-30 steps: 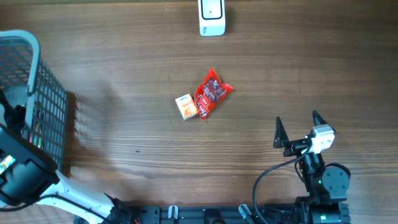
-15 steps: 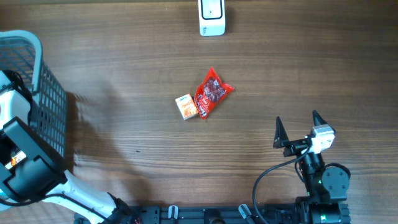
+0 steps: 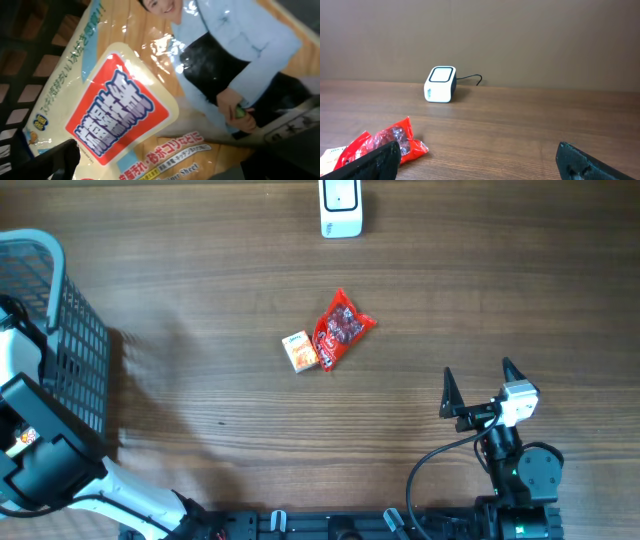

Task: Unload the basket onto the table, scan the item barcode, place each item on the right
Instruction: 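Reach left gripper into basket and grasp cream snack bag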

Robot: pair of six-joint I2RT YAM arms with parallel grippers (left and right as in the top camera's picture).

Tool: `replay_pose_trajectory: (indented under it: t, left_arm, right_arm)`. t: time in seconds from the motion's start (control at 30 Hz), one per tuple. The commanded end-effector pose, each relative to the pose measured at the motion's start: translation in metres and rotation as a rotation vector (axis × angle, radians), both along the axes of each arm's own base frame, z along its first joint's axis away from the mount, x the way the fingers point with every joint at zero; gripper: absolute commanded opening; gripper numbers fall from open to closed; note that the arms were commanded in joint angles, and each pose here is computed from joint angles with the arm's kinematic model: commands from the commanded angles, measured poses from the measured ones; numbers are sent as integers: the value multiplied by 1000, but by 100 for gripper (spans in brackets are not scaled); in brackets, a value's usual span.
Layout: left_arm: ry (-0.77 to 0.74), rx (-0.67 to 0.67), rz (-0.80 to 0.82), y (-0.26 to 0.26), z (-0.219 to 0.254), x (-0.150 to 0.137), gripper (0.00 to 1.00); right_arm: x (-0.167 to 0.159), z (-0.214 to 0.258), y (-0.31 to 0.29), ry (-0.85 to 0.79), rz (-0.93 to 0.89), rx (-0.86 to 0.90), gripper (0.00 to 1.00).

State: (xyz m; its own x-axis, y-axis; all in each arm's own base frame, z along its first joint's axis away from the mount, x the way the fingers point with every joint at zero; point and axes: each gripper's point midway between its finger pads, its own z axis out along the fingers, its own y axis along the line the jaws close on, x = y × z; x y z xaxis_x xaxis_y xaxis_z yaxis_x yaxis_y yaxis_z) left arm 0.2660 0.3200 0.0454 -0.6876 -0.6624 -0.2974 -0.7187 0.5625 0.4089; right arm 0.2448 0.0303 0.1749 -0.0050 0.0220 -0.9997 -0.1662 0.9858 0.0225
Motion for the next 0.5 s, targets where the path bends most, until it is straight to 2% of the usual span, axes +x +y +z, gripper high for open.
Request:
replay_pose_trajectory:
  t: [0.0,0.1,0.23,0.27,0.4,0.47]
  left_arm:
    - [-63,-111,-5,-17,-18,13,100]
    - [-116,-80,24,-12,-6,19,100]
    - [-59,43,131,9,1,-2,100]
    - [-120,33,208,12,0,-3,100]
    - [-361,-151,190,5,-11,32,100]
    - [-400,-156,182,8,-11,39,100]
  right_arm:
    - [0,1,-1,-6,-8,5,100]
    - [0,1,-1,-6,-8,4,100]
    - [0,1,-1,-6,-8,4,100]
    - [0,1,-1,-6,-8,5,100]
    - [0,1,-1,-6,-8,4,100]
    - [0,1,-1,-6,-8,4,100]
